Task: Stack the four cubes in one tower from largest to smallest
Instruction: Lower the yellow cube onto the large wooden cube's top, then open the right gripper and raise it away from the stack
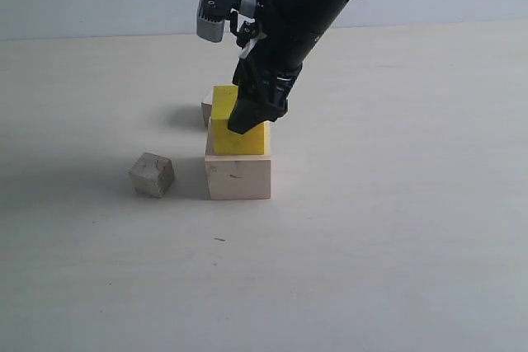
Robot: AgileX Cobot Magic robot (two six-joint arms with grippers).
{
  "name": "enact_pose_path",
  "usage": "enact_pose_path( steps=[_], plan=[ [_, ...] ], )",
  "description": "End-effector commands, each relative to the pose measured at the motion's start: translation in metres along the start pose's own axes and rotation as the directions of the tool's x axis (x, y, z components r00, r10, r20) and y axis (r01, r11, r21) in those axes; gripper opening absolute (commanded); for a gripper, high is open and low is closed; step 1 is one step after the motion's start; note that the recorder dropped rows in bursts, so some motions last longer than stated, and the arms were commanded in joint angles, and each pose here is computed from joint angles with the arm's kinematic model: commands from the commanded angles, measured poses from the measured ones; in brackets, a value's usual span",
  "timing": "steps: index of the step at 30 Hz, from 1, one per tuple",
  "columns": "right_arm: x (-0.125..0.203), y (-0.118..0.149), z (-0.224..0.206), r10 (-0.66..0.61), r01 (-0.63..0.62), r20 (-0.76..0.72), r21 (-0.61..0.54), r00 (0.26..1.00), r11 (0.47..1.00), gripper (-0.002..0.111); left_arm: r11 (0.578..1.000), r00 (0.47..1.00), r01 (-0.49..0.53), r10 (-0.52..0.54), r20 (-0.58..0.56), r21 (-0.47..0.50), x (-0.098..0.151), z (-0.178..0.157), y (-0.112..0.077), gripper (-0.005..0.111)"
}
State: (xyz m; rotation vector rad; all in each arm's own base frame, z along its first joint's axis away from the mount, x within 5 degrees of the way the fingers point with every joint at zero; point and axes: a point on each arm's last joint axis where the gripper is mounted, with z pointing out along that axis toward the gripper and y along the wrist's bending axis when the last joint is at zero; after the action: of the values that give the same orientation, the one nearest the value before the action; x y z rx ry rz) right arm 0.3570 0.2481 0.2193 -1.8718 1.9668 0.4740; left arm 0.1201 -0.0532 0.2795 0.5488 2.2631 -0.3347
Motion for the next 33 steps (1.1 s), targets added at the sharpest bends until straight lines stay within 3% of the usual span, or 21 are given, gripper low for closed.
enact_pose_path(
  steps=[1, 16, 20, 26, 29, 33],
  plan=[
    [-0.006, 0.003, -0.014, -0.015, 0.015, 0.028, 0.029, 0.999, 0.999, 0.073, 1.0, 1.0, -0.006, 0.006, -0.003, 0.007, 0.0, 0.0, -0.001, 0.0],
    [-0.024, 0.016, -0.063, 0.004, -0.015, 0.098, 0.104, 0.995, 0.995, 0.071, 1.0, 1.0, -0.006, 0.006, -0.003, 0.007, 0.0, 0.0, -0.001, 0.0],
    [-0.031, 0.024, -0.086, 0.07, -0.09, 0.144, 0.137, 0.987, 0.986, 0.052, 1.0, 1.0, -0.006, 0.006, -0.003, 0.007, 0.0, 0.0, -0.001, 0.0],
    [-0.04, 0.037, -0.122, 0.059, -0.103, 0.209, 0.207, 0.976, 0.973, 0.004, 1.0, 1.0, -0.006, 0.006, 0.019, -0.002, -0.002, 0.0, 0.0, 0.0],
    [-0.041, 0.042, -0.137, 0.211, -0.263, 0.245, 0.208, 0.946, 0.942, 0.0, 1.0, 0.997, -0.005, 0.007, 0.08, -0.027, -0.007, 0.0, 0.002, 0.0],
    [-0.03, 0.047, -0.152, 0.438, -0.481, 0.21, 0.25, 0.874, 0.84, 0.0, 0.998, 0.988, 0.025, -0.016, 0.155, -0.053, -0.017, -0.002, 0.005, 0.0]
  ],
)
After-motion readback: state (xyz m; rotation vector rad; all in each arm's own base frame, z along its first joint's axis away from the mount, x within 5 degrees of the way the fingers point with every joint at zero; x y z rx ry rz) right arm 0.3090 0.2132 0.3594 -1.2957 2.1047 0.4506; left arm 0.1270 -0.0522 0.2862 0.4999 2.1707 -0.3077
